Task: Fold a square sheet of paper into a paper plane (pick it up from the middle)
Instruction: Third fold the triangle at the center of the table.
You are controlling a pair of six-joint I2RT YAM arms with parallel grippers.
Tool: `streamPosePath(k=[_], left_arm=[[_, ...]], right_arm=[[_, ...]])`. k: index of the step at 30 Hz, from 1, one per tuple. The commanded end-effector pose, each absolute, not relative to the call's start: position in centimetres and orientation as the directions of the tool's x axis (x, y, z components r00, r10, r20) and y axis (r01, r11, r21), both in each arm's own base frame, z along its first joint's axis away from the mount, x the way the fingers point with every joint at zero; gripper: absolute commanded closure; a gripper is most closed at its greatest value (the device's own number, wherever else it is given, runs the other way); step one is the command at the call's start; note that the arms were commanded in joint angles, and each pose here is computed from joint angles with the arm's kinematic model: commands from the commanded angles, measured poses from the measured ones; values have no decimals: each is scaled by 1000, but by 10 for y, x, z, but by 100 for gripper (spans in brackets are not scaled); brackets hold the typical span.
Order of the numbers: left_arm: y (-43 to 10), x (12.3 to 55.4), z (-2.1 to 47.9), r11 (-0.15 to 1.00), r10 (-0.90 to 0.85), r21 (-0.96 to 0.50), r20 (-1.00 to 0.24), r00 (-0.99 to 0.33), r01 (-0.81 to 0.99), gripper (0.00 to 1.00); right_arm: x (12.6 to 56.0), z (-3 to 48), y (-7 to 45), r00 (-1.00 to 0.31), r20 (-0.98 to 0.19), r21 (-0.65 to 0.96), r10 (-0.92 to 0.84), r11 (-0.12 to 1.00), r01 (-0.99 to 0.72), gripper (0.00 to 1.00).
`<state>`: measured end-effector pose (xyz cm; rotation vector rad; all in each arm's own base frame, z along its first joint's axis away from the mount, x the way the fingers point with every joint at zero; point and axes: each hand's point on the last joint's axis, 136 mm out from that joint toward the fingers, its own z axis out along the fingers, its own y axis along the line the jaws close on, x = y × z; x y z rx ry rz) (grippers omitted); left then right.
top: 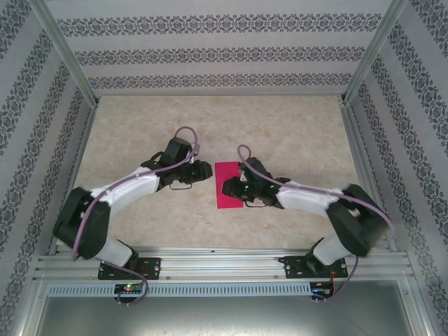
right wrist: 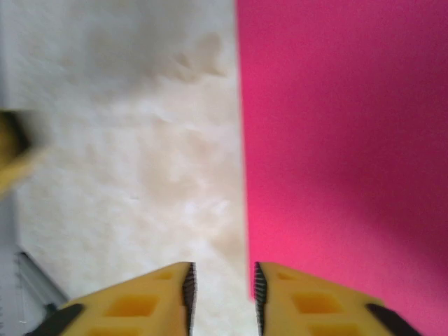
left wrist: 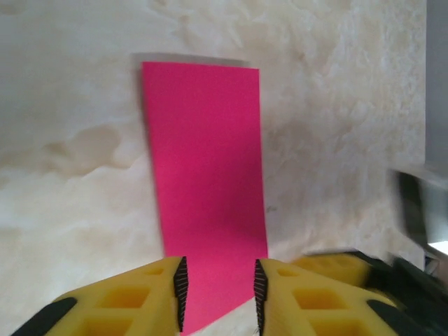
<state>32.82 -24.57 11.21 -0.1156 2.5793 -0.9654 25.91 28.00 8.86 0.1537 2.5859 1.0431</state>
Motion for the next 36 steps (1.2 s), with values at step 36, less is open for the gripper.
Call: streamPosePath(k=[36], left_arm=[[-269, 387, 16, 829, -145, -558, -167, -975, -27, 79]], right_arm=[[268, 28, 246, -973, -13, 712, 232, 685, 154, 58]])
